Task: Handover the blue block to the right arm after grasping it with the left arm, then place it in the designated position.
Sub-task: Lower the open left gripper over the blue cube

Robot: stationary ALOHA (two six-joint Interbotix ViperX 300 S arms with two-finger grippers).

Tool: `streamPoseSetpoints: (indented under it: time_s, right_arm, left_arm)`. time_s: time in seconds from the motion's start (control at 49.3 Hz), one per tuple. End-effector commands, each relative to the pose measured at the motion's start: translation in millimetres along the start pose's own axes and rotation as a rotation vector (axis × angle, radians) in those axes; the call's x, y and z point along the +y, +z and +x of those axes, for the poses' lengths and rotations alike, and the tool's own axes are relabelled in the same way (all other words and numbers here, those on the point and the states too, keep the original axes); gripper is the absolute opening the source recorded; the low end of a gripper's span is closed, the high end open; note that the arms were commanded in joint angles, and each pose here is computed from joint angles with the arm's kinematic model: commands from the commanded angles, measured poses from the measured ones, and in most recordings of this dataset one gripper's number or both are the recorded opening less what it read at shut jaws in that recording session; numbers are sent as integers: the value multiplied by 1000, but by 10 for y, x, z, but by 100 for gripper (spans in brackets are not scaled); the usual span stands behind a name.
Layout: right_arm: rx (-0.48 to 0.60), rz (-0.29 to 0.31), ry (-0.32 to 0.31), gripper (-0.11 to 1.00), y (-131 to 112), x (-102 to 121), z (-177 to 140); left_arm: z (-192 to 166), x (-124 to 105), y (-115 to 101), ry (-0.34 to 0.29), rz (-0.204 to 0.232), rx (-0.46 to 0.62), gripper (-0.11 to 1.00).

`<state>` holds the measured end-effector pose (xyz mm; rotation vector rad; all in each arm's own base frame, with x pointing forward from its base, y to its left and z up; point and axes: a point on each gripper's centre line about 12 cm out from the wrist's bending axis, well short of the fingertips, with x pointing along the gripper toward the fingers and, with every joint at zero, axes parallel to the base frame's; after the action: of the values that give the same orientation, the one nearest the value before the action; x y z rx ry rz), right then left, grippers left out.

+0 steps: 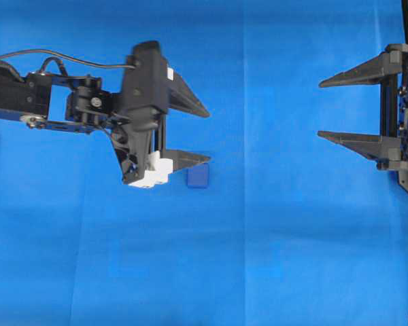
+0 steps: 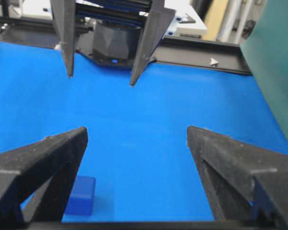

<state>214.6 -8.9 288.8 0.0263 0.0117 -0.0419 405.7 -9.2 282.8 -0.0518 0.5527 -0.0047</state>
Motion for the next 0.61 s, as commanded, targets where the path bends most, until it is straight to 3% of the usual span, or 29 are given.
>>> streamPoseSetpoints:
  time_s: [0.0, 0.284, 0.588]
  right_arm:
    - [-23, 2, -1, 98, 98, -1, 27]
    - [-20, 2, -1, 98, 91, -1, 33]
    - [-18, 2, -1, 98, 88, -1, 35]
  left_arm:
    - [-41, -65, 161, -7, 6, 51, 93]
    - [77, -100, 214, 5, 18, 298, 93]
    - [101, -103, 252, 6, 16, 310, 93]
